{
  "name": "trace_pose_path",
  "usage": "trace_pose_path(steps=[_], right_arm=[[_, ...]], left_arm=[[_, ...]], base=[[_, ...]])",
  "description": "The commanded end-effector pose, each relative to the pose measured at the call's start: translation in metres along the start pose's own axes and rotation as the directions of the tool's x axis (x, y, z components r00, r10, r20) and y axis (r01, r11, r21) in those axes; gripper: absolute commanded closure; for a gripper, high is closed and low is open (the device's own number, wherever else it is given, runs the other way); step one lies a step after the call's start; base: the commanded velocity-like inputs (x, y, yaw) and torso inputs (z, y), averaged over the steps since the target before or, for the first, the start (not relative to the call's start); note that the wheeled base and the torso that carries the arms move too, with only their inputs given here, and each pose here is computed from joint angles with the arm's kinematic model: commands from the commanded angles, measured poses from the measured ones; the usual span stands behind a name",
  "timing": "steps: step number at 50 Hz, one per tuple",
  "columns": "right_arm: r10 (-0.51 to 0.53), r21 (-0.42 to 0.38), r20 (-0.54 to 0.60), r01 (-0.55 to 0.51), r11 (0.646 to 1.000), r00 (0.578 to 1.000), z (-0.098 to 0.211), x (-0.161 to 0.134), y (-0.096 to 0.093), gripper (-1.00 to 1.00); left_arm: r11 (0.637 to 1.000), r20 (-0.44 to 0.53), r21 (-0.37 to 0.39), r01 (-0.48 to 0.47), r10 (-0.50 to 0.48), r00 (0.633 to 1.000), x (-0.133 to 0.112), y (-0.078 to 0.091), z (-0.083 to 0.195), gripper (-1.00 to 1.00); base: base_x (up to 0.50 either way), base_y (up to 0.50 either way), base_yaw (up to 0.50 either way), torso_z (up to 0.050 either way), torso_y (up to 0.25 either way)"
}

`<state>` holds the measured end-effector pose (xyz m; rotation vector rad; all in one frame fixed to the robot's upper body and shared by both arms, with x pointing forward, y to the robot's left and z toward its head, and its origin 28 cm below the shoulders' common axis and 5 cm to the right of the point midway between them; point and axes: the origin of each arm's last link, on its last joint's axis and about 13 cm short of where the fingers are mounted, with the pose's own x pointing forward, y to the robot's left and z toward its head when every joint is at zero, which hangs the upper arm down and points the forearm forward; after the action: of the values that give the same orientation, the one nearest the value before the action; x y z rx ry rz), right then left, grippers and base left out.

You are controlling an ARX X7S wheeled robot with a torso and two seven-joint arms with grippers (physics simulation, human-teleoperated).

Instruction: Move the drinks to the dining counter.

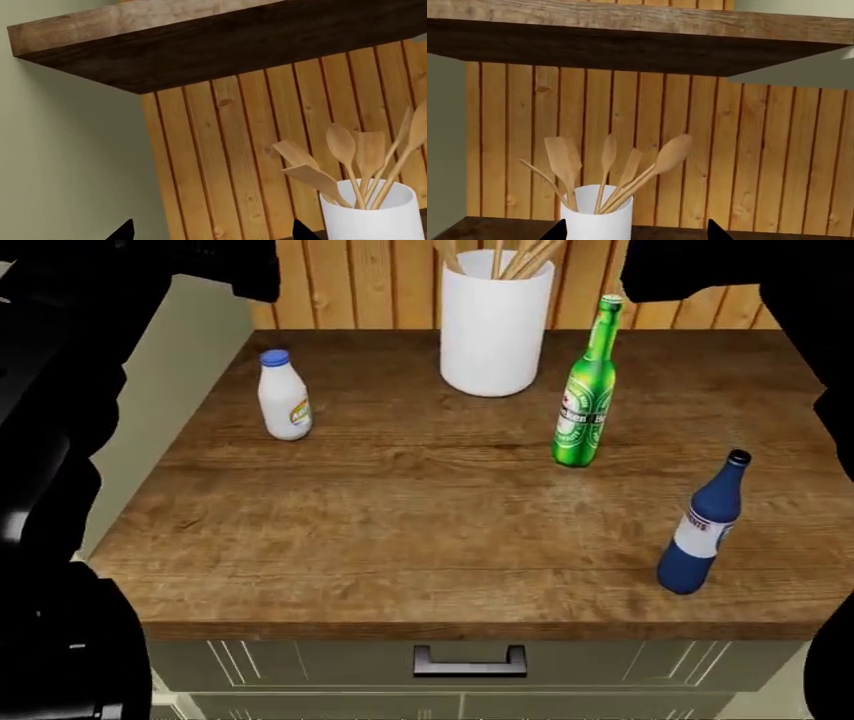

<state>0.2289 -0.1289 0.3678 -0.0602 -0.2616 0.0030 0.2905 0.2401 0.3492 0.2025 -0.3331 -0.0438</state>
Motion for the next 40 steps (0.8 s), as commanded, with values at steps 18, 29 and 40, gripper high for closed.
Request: trace_pose_path(steps=[18, 29, 40], right_arm=[[-0.051, 0.018, -0.035, 0.052, 0.998, 0.998, 0.002, -0.055, -0.004, -1.00], [-0.183, 0.061, -0.065, 0.187, 0.980, 0.981, -0.006, -0.068, -0.016, -1.00], [-0.369, 0.091, -0.206, 0.393, 0.915, 0.906, -0.022, -0.125, -0.029, -1.00]], left_arm=[[1.000, -0.033, 0.002, 0.022, -0.022, 0.999, -0.003, 0.003, -0.005, -1.00], [0.999, -0.057, -0.020, 0.038, -0.039, 0.998, -0.002, 0.002, -0.014, -1.00], [0.996, -0.127, -0.030, 0.080, -0.083, 0.988, 0.006, -0.004, -0.027, -1.00]], base=[[0.01, 0.14, 0.00, 0.000, 0.000], [0.03, 0.24, 0.00, 0.000, 0.000], [0.00, 0.00, 0.00, 0.000, 0.000]])
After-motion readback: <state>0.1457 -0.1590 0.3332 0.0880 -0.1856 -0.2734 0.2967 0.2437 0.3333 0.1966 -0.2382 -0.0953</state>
